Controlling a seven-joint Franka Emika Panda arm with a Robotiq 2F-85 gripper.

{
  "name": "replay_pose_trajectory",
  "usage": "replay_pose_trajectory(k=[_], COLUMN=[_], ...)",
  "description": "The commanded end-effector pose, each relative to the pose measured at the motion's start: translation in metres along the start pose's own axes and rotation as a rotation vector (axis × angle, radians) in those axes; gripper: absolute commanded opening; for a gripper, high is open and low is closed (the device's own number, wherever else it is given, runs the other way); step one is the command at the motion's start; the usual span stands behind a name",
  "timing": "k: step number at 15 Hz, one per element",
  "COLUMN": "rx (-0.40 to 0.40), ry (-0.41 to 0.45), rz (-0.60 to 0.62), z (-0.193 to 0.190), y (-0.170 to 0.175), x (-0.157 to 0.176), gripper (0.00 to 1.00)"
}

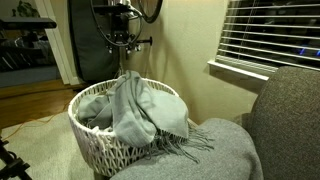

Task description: Put the fleece inside the basket

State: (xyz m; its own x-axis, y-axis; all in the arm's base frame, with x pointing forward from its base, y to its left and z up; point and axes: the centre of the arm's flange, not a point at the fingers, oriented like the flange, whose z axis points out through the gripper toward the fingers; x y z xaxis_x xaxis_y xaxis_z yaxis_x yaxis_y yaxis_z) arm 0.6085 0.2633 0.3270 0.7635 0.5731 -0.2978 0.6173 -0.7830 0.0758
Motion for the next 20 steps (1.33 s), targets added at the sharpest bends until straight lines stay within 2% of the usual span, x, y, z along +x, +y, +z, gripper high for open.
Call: replay_pose_trajectory(k=[1, 3, 11, 20], rx=[0.012, 0.020, 0.088, 0.121], ry=[-0.022, -0.023, -0.034, -0.022], rz=[0.029, 0.056, 0.192, 0.373], z=[0.004, 0.011, 0.038, 0.090], y=[0.014, 0.023, 0.041, 0.056], x=[-0.011, -0.017, -0.043, -0.092], gripper=[0.97, 1.00, 1.00, 1.00])
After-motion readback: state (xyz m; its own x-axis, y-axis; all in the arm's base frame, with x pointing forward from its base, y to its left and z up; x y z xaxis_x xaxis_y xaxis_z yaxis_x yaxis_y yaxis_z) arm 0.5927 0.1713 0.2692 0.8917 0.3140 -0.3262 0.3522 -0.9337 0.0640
